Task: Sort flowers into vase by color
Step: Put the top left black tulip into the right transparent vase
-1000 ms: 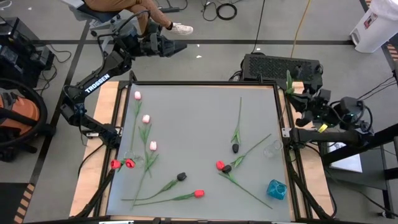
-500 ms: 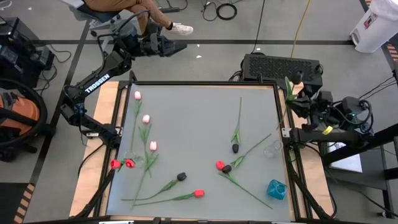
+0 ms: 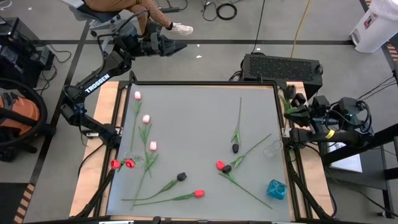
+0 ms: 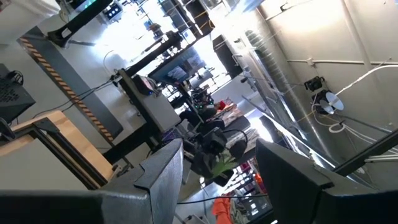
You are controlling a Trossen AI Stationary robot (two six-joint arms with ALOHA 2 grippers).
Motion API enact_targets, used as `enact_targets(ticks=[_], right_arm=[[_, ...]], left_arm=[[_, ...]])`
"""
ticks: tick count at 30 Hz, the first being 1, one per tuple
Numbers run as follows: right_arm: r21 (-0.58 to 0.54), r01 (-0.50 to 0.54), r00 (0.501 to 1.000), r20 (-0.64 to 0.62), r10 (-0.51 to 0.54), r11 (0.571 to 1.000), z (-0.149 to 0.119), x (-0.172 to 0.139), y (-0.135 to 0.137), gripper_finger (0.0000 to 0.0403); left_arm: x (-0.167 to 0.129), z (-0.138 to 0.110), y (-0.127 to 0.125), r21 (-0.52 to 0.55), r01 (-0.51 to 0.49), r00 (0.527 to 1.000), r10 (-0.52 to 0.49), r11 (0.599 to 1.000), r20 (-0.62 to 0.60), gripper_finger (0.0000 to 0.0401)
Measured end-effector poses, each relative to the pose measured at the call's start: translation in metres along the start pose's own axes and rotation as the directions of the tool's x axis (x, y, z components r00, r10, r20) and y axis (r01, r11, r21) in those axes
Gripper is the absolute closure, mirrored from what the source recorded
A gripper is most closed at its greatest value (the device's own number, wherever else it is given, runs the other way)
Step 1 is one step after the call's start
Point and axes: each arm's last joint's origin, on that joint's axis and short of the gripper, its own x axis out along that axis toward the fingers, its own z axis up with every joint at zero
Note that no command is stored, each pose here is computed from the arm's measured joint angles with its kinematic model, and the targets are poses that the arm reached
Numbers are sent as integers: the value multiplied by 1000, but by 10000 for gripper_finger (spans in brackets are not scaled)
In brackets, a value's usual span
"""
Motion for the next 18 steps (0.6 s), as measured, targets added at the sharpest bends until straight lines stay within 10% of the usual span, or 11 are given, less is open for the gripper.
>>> enact_targets(ticks=[18], right_arm=[[22,13,996,-92,-11,1000,-8,0,-2,403]], left_arm=[[0,0,0,-1,-4,1000,4,1000,7,193]])
